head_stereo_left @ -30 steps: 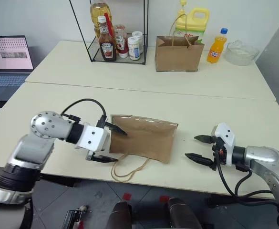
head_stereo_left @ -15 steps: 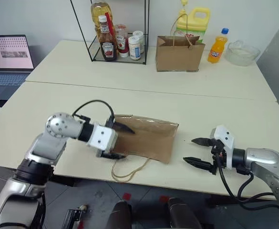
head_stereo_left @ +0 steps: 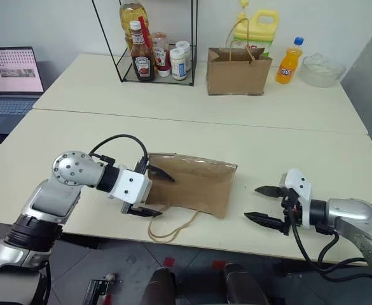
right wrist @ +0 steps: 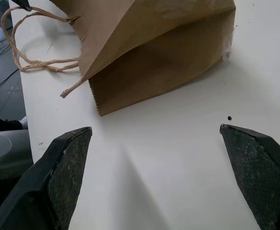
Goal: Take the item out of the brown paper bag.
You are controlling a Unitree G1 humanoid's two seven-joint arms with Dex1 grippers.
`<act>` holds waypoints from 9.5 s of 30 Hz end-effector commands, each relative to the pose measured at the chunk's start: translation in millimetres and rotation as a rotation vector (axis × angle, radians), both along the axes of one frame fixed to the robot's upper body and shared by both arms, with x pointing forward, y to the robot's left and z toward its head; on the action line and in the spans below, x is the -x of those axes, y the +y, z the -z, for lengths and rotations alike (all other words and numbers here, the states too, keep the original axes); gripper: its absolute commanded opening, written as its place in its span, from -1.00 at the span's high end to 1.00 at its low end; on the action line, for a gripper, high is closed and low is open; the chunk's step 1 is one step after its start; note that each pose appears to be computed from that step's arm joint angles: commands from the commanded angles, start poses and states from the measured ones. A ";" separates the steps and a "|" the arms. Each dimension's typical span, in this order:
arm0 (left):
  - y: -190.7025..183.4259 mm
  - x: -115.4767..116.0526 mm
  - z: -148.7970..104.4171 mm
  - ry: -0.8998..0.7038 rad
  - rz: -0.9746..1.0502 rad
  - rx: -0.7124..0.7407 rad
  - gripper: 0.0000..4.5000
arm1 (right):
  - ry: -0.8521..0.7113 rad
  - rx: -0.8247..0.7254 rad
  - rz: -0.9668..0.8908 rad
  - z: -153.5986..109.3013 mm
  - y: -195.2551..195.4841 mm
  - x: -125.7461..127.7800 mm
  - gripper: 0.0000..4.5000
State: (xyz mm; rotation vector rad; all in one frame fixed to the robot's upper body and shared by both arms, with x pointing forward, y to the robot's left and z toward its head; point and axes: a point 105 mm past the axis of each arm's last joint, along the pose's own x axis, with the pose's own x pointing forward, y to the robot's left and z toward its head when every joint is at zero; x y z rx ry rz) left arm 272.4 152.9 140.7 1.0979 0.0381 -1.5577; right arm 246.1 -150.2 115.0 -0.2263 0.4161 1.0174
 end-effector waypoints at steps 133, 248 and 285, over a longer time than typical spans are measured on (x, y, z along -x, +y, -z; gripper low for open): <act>-45.1 -20.1 -37.1 0.736 -0.549 0.609 1.00 | -0.647 0.354 -0.865 72.4 104.0 -10.3 0.99; -40.5 -31.7 -55.4 0.730 -0.606 0.723 1.00 | -1.270 0.634 -0.960 51.6 114.2 -51.9 -0.29; -33.7 -72.3 -150.0 0.666 -0.563 0.970 1.00 | -1.030 0.493 -0.892 57.4 96.6 -29.7 0.97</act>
